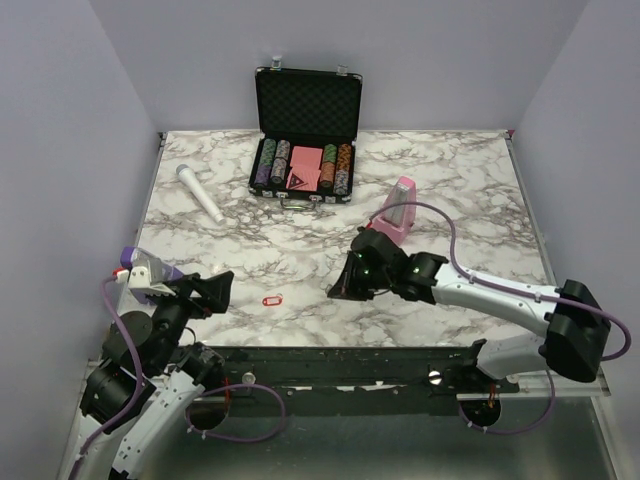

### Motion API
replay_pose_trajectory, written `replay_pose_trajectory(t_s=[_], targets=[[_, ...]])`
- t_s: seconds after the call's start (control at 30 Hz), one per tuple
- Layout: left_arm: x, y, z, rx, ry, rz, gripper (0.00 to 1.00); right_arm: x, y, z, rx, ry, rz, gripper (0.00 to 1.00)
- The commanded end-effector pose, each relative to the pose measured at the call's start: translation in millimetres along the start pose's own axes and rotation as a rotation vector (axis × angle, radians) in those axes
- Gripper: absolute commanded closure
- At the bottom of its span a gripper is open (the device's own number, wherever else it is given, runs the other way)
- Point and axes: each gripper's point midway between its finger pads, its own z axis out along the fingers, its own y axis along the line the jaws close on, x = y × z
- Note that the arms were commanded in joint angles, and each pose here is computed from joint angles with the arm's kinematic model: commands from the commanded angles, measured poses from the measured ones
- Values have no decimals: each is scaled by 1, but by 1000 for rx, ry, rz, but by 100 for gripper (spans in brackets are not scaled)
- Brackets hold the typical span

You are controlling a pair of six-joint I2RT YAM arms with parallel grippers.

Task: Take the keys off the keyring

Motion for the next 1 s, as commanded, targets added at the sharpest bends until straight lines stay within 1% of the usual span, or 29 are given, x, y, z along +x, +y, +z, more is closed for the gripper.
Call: replay_pose_trajectory(t_s=[0.0, 0.2, 0.4, 0.43, 0.47, 0.5, 0.53, 0.57, 0.83, 0.97], targets=[[-6, 5, -3, -20, -38, 4, 1, -26, 1, 13, 67, -42, -36, 99], [-5, 5, -2, -19, -30, 8, 2, -41, -8, 35, 120, -17, -18, 99], [-1, 3, 1, -13, -11, 15, 2, -49, -9, 39, 120, -13, -8, 99], [-1, 2, 2, -13, -4, 19, 2, -50, -8, 38, 114, -13, -10, 90], [0, 2, 2, -12, 0, 20, 2, -50, -8, 37, 113, -11, -12, 65], [0, 2, 2, -11, 4, 22, 2, -49, -8, 37, 112, -12, -13, 36], [1, 2, 3, -12, 7, 23, 2, -49, -9, 35, 111, -14, -15, 14], [1, 2, 3, -13, 8, 23, 2, -50, -9, 33, 110, -18, -15, 1], [1, 1, 3, -7, 4, 25, 2, -50, -13, 15, 113, -44, -45, 0], [2, 1, 4, -8, 12, 29, 2, -57, -10, 3, 103, -81, -76, 0]])
